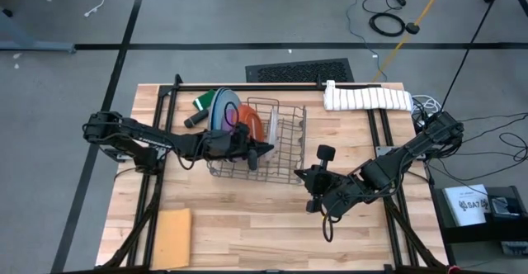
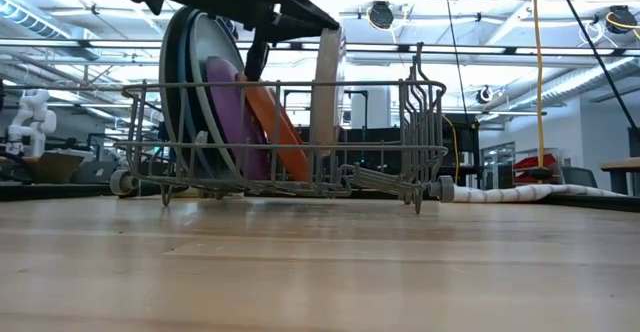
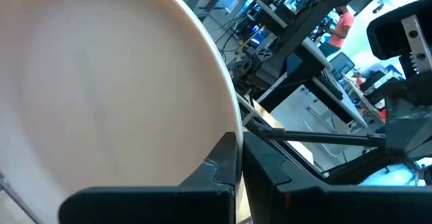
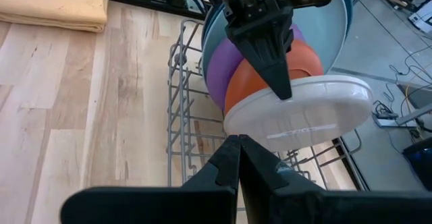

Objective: Sort dishes
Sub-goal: Put the white plate into the green dish rack

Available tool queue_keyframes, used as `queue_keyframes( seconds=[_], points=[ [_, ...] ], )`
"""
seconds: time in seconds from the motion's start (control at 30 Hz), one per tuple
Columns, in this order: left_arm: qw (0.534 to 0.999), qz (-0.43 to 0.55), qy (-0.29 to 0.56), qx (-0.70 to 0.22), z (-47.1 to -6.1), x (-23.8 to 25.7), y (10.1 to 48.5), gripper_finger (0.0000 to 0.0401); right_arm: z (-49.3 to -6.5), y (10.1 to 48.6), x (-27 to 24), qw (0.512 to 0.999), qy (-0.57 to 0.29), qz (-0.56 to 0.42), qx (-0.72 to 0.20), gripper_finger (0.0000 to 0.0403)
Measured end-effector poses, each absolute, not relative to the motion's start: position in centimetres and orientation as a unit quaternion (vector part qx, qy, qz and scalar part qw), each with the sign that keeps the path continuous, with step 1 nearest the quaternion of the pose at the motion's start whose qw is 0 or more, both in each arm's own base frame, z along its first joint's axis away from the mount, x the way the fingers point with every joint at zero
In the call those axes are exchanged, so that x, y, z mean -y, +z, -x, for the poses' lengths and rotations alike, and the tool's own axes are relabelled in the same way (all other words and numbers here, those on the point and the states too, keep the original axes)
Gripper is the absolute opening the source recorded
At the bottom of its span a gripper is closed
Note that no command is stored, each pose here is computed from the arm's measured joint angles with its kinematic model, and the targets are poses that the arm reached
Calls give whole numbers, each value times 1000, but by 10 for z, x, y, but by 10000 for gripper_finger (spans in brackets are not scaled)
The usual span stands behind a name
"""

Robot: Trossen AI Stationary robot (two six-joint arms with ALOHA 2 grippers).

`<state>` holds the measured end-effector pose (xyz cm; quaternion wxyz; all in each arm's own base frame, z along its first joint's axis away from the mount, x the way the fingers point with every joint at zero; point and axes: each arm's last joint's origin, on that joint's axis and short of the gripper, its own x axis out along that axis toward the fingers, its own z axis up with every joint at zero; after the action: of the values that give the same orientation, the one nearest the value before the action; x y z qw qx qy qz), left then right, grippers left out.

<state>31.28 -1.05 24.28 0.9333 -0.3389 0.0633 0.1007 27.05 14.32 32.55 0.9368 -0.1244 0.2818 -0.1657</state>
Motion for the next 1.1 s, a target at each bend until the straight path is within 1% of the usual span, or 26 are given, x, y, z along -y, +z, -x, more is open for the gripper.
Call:
queue_keyframes(
  seconds=[0.2, 0.33, 1.1],
  points=[
    [933, 343, 95, -51, -313, 10, 245, 13, -270, 325, -143, 937, -166, 124, -282, 0],
    [932, 340, 105, -67, -313, 11, 242, 13, -270, 325, -143, 937, -166, 124, -282, 0],
    [935, 324, 117, -81, -311, 10, 237, 15, -270, 325, -143, 937, -166, 124, -282, 0]
  ],
)
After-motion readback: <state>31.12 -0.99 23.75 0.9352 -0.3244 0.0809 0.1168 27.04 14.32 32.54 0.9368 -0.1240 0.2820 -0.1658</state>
